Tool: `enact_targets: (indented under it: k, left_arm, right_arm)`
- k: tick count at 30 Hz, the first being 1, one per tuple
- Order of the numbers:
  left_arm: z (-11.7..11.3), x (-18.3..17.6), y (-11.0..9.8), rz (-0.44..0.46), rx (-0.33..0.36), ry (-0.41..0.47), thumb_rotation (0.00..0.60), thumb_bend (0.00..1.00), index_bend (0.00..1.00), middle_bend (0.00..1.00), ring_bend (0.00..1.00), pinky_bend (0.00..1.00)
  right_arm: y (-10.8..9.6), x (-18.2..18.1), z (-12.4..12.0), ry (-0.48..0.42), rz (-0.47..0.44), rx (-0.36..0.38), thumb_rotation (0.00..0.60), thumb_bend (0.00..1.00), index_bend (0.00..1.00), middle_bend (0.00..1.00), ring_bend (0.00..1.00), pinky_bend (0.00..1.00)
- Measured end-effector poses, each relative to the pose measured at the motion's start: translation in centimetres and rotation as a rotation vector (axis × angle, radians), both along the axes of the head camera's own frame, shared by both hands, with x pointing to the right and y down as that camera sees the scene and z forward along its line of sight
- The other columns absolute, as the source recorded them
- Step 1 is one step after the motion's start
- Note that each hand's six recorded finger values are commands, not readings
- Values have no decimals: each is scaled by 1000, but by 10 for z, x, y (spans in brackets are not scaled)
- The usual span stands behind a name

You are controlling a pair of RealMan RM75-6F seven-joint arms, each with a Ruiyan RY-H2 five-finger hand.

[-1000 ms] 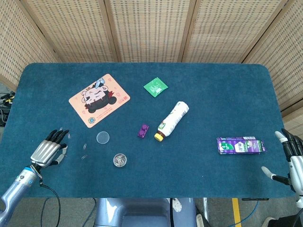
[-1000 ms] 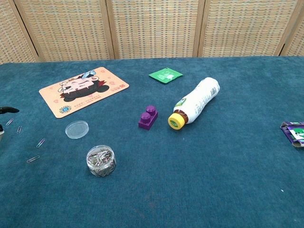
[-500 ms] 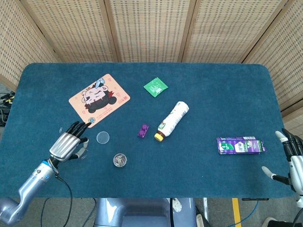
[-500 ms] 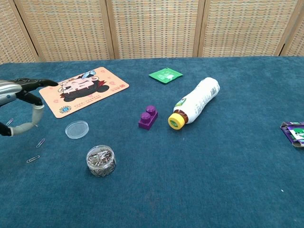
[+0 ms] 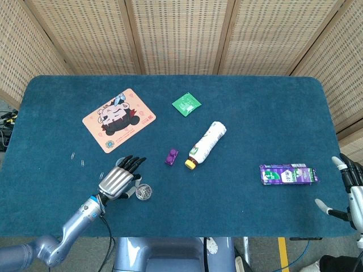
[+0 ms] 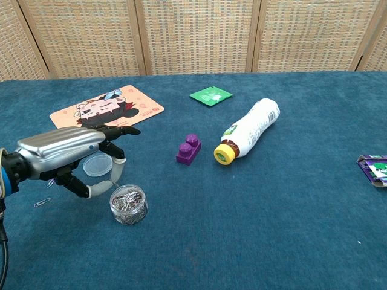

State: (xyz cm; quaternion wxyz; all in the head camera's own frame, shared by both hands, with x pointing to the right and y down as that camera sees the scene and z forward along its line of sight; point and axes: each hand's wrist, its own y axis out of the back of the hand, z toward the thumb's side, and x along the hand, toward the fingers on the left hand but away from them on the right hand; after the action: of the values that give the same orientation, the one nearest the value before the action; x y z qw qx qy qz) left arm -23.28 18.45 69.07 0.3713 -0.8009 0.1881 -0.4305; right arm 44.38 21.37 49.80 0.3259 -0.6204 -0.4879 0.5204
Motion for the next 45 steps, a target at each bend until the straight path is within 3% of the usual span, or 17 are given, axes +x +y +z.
enact_targets:
  k: [10, 13, 15, 18, 20, 28, 33, 39, 45]
  left_arm:
    - [2, 8, 5, 13, -11, -19, 600, 472, 687, 0, 0, 0]
    - [3, 10, 7, 15, -21, -19, 600, 470, 631, 0, 0, 0]
    - [3, 11, 7, 15, -23, -16, 600, 418, 520, 0, 0, 0]
    - [2, 12, 8, 13, -25, -12, 600, 194, 407, 0, 0, 0]
    - [2, 12, 7, 10, -27, -8, 600, 130, 373, 0, 0, 0]
    - [-6, 10, 3, -11, -18, 27, 600, 87, 306, 0, 0, 0]
    - [-23, -1, -8, -50, 23, 60, 600, 75, 246, 0, 0, 0]
    - [-57, -53, -30, -173, 129, 33, 600, 1, 8, 0, 0, 0]
    - [-97, -136, -30, -433, 258, -75, 600, 38, 0, 0, 0, 0]
  right_arm:
    - [0, 0, -1, -3, -1, 1, 600, 0, 48, 0, 0, 0]
    - [0, 0, -1, -3, -2, 1, 600, 0, 48, 0, 0, 0]
    - [0, 0, -1, -3, -2, 1, 600, 0, 48, 0, 0, 0]
    - [0, 0, -1, -3, -1, 1, 600, 0, 48, 0, 0, 0]
    - [0, 0, -1, -4, 0, 1, 600, 0, 48, 0, 0, 0]
    - [0, 1, -2, -5, 1, 4, 600, 0, 48, 0, 0, 0]
    - [0, 1, -2, -6, 1, 3, 600, 0, 48, 0, 0, 0]
    - [0, -1, -3, -10, -2, 6, 600, 0, 48, 0, 0, 0]
    - [1, -4, -3, -14, -11, 5, 600, 0, 48, 0, 0, 0]
